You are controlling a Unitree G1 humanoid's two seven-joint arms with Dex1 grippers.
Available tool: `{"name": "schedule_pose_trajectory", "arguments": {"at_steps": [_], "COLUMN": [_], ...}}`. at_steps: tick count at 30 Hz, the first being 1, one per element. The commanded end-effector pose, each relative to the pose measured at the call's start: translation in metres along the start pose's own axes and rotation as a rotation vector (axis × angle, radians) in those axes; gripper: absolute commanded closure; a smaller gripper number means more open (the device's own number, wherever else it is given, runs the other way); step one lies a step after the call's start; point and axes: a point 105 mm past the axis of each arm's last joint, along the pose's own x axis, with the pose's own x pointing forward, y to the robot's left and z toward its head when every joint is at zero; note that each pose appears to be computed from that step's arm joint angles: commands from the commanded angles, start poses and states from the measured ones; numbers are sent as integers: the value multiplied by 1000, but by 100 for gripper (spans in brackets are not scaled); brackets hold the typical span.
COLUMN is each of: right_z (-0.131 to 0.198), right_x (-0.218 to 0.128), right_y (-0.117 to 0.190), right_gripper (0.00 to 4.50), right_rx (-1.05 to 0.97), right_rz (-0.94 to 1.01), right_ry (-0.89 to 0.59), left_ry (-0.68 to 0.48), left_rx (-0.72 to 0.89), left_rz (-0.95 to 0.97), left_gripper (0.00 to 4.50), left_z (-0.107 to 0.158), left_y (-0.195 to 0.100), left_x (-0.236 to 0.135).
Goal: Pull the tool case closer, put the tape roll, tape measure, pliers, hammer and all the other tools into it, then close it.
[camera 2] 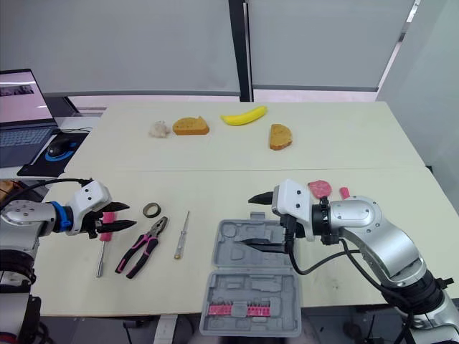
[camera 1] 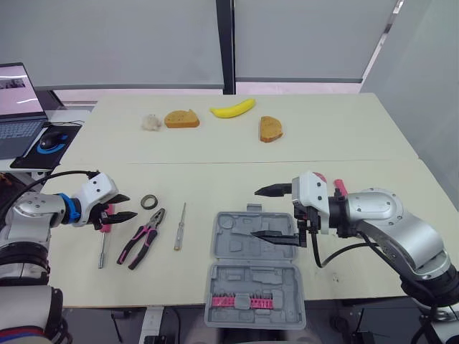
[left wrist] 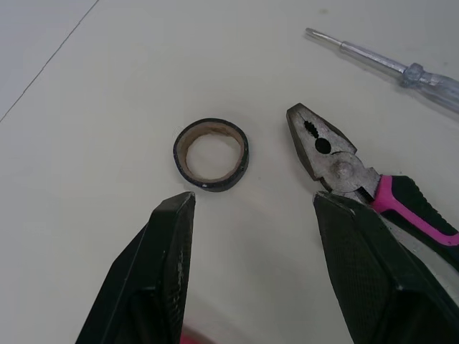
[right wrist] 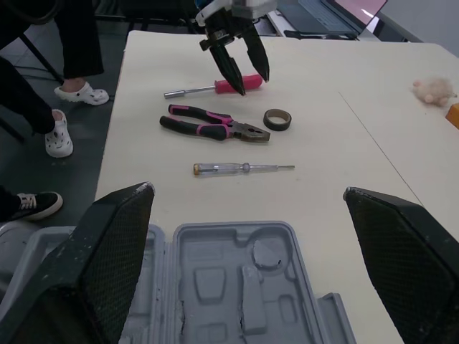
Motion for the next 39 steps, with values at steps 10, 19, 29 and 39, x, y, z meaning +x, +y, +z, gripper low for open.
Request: {"name": "schedule_pose_trajectory", "arguments": {"at_steps": [10,19,29,39], "right_z": [13,15,18,18], "right_x": [4,3,2,-1], "right_y": [4,6,6,7], "right_gripper": [0,0,0,0], "right_rx": [-50,-46,-44,-37], "right_rz": [-1,0,-2,-15], "right_ry": [-30,-30,-26,-18], "left_ry": [60,139,160,221], "left_rx": [91,139,152,129], "left_rz": [47,82,84,81], "left_gripper": [183,183,221,448], "left_z": [7,0,1,-8], "left_y": [11,14,8,9], "left_x": [19,27,47,43]}}
